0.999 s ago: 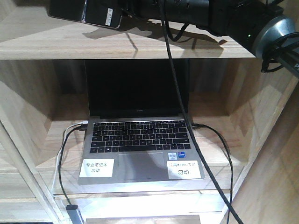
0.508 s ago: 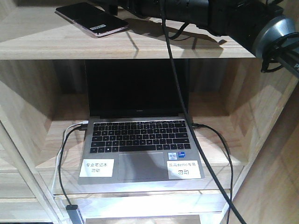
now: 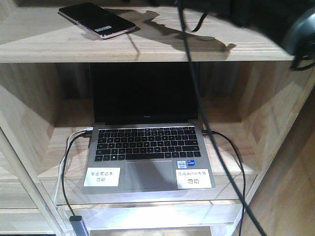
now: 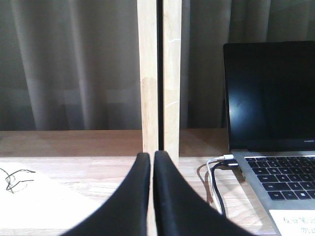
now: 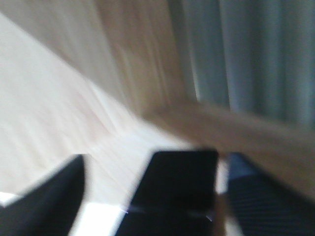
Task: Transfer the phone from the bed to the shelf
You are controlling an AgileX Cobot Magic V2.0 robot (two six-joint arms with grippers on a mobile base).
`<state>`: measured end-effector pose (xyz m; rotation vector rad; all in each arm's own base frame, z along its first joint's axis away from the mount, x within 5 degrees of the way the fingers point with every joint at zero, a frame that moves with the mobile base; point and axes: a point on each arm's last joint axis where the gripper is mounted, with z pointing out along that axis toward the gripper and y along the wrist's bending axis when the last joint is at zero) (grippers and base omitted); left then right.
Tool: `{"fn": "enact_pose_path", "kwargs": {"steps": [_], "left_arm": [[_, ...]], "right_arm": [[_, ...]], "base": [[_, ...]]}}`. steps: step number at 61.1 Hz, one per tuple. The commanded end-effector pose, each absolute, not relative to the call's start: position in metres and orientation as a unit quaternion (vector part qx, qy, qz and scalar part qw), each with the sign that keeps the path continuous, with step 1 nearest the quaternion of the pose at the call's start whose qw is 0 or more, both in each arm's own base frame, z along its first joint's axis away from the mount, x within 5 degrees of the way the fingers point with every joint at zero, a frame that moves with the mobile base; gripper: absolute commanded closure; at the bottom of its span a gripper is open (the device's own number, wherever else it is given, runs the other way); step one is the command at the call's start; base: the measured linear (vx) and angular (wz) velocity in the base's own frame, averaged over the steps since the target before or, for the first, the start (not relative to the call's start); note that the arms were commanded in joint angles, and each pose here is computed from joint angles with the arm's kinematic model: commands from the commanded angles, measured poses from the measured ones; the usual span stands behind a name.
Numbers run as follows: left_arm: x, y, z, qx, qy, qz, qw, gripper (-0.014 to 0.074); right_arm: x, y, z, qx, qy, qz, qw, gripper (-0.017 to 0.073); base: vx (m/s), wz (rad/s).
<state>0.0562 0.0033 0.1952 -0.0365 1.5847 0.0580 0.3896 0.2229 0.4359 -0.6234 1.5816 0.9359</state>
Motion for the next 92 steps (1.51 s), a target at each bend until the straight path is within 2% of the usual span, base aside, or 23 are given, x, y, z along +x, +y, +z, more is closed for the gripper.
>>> {"fn": "enact_pose_path", "kwargs": {"steps": [1,10,11,24,42,76,92], "left_arm": [[0.054,0.003,0.211,-0.02,0.674,0.019,0.738,0.0592],[0.054,0.003,0.211,-0.02,0.674,0.019,0.738,0.0592],[0.054,0.003,0.211,-0.02,0.674,0.019,0.738,0.0592],[0.054,0.003,0.211,-0.02,0.674,0.019,0.738,0.0592],[0.054,0.003,0.211,-0.02,0.674,0.019,0.738,0.0592],[0.054,0.003,0.211,-0.02,0.674,0.019,0.738,0.0592],[0.054,0.003,0.211,-0.02,0.674,0.019,0.738,0.0592]], "right_arm": [[0.362,0.207,0.484,-0.262,0.64,0.393,0.606,0.0242],[0.348,0.199,0.497,-0.278,0.647,0.356,0.615,0.0568],[0.346,0.198,0.498,-0.275,0.648,0.356,0.614,0.0577],[0.324,0.182,0.512,-0.277,0.677,0.305,0.61,0.0564],[0.269,0.14,0.495,-0.223,0.677,0.236,0.661,0.0564],[0.121,0.07,0.426,-0.194,0.662,0.219,0.69,0.0564],[0.068,0.048,0.382,-0.19,0.646,0.228,0.703,0.0564]], "base": [[0.0,0.0],[0.0,0.0],[0.0,0.0],[0.0,0.0],[0.0,0.0],[0.0,0.0],[0.0,0.0]]}}
